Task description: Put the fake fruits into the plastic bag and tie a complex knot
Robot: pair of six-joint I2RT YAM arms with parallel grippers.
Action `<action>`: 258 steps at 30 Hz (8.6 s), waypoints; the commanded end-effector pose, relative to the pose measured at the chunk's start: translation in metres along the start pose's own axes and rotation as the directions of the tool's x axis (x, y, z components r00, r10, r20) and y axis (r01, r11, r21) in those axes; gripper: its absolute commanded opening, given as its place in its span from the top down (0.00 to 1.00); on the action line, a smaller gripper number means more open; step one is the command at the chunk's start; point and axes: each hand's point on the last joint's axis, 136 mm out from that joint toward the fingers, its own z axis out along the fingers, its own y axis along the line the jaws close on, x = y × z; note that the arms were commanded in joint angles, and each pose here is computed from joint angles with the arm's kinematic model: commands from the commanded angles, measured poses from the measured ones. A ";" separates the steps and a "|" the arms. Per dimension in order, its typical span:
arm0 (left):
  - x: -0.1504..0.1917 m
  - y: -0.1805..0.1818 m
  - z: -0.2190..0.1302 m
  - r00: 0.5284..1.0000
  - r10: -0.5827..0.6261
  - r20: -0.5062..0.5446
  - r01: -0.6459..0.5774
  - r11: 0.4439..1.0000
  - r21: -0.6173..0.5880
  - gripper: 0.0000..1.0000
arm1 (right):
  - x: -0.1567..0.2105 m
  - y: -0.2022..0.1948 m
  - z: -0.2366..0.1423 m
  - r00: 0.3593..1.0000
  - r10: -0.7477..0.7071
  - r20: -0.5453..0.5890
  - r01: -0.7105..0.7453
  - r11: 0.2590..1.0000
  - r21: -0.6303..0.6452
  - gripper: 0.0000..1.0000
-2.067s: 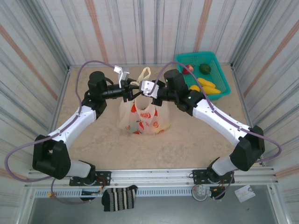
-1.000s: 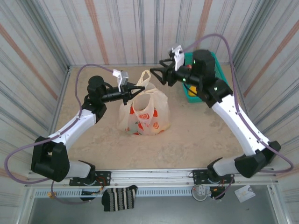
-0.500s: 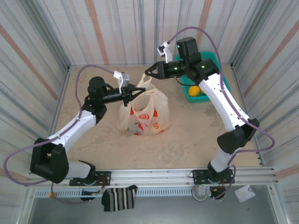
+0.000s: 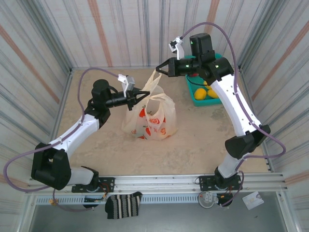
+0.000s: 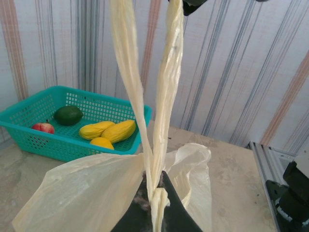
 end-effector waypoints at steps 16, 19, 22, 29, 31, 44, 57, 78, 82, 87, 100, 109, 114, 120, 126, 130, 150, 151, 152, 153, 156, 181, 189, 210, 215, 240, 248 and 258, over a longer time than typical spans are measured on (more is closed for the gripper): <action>-0.001 0.009 -0.003 1.000 0.009 0.014 -0.008 0.999 -0.051 1.00 | 0.151 0.030 0.001 0.920 -0.379 0.098 0.386 0.920 -0.068 1.00; -0.002 0.009 -0.003 1.000 0.009 0.017 -0.008 0.999 -0.054 1.00 | 0.173 0.006 0.018 0.918 -0.395 0.040 0.396 0.918 -0.028 1.00; -0.002 0.009 -0.003 1.000 0.005 0.016 -0.004 0.999 -0.052 1.00 | 0.180 -0.015 0.035 0.919 -0.393 0.000 0.393 0.919 0.033 1.00; -0.002 0.003 -0.002 1.000 0.004 0.009 -0.004 1.000 -0.030 1.00 | 0.142 -0.068 0.060 0.907 -0.421 0.021 0.389 0.854 0.347 1.00; 0.000 0.004 -0.001 1.000 0.002 -0.001 -0.002 0.999 -0.036 1.00 | 0.131 -0.073 0.059 0.901 -0.430 0.052 0.378 0.841 0.388 1.00; -0.001 0.007 -0.001 1.000 -0.009 -0.009 0.008 0.998 -0.058 0.81 | 0.116 -0.086 0.042 0.927 -0.339 0.162 0.256 0.884 0.391 1.00; -0.008 -0.003 -0.004 0.999 0.031 0.030 -0.031 0.999 -0.005 0.61 | 0.127 -0.077 0.055 0.950 -0.287 0.125 0.241 0.926 0.291 1.00; 0.003 0.014 0.001 1.000 0.006 0.001 -0.006 0.999 -0.046 0.50 | 0.136 -0.063 0.073 0.951 -0.295 0.087 0.268 0.934 0.237 1.00; 0.007 0.017 0.004 1.000 0.010 -0.022 -0.011 0.998 -0.061 0.59 | 0.132 -0.059 0.074 0.950 -0.299 0.094 0.272 0.935 0.228 1.00; 0.009 0.019 0.003 0.999 0.017 -0.033 -0.019 0.997 -0.080 0.76 | 0.134 -0.055 0.080 0.950 -0.300 0.082 0.277 0.937 0.214 1.00; 0.003 0.001 -0.001 0.990 0.137 -0.046 -0.140 0.988 -0.072 1.00 | 0.136 -0.002 0.004 0.887 -0.461 -0.012 0.460 0.883 0.088 0.50; 0.001 -0.012 -0.002 0.975 0.216 -0.048 -0.218 0.975 -0.049 1.00 | 0.115 -0.017 -0.026 0.645 -0.762 -0.054 0.757 0.629 0.177 0.64; 0.004 -0.022 -0.003 0.958 0.284 -0.043 -0.286 0.958 -0.028 1.00 | 0.117 -0.031 -0.006 0.458 -0.878 -0.140 0.889 0.451 0.075 0.55; 0.006 -0.028 -0.003 0.950 0.307 -0.050 -0.308 0.951 -0.015 1.00 | 0.118 -0.031 0.015 0.357 -0.924 -0.139 0.929 0.366 -0.052 0.49; 0.004 -0.030 -0.003 0.950 0.309 -0.046 -0.310 0.951 -0.007 1.00 | 0.126 -0.041 0.034 0.277 -0.943 -0.185 0.948 0.300 -0.104 0.52; 0.003 -0.032 -0.003 0.951 0.308 -0.040 -0.308 0.951 0.007 1.00 | 0.124 -0.048 0.041 0.251 -0.946 -0.207 0.955 0.276 -0.105 0.56; 0.002 -0.032 -0.004 0.950 0.310 -0.045 -0.310 0.951 0.003 1.00 | 0.110 -0.047 0.050 0.174 -0.957 -0.232 0.973 0.203 -0.111 0.93; 0.001 -0.032 -0.004 0.950 0.309 -0.044 -0.310 0.951 0.000 1.00 | 0.111 -0.048 0.050 0.166 -0.956 -0.240 0.974 0.198 -0.113 0.93; 0.000 -0.031 -0.005 0.949 0.311 -0.043 -0.311 0.950 -0.005 1.00 | 0.112 -0.048 0.051 0.163 -0.956 -0.242 0.973 0.196 -0.118 0.92; -0.001 -0.030 -0.006 0.950 0.310 -0.041 -0.310 0.951 -0.010 1.00 | 0.114 -0.047 0.051 0.162 -0.957 -0.241 0.973 0.196 -0.125 0.90; -0.002 -0.028 -0.008 0.950 0.308 -0.040 -0.309 0.951 -0.025 1.00 | 0.121 -0.045 0.052 0.142 -0.958 -0.248 0.972 0.182 -0.150 0.72; -0.006 -0.030 -0.009 0.955 0.295 -0.026 -0.295 0.955 -0.007 1.00 | 0.128 -0.035 0.079 0.220 -0.953 -0.208 0.947 0.259 -0.188 0.33; -0.008 -0.032 -0.010 0.956 0.293 -0.019 -0.294 0.956 -0.007 1.00 | 0.117 -0.045 0.088 0.249 -0.940 -0.235 0.954 0.279 -0.105 0.45; -0.008 -0.034 -0.012 0.956 0.293 -0.022 -0.293 0.956 -0.008 1.00 | 0.067 -0.062 0.080 0.214 -0.943 -0.255 0.960 0.155 0.233 0.82; -0.009 -0.033 -0.012 0.957 0.290 -0.021 -0.290 0.957 -0.015 1.00 | 0.054 -0.060 0.073 0.201 -0.954 -0.224 0.930 0.114 0.350 0.82; -0.045 -0.060 -0.039 0.922 0.383 0.059 -0.375 0.920 -0.112 0.50 | 0.063 -0.059 0.066 0.218 -0.973 -0.070 0.878 0.164 0.451 1.00; -0.066 -0.016 -0.047 0.913 0.407 0.042 -0.371 0.866 -0.336 0.55 | 0.071 -0.049 0.061 0.189 -0.981 0.052 0.882 0.193 0.431 1.00; -0.014 0.021 -0.014 0.915 0.395 -0.084 -0.403 0.873 -0.276 0.57 | 0.082 -0.036 0.058 0.072 -0.989 0.126 0.902 0.119 0.415 0.98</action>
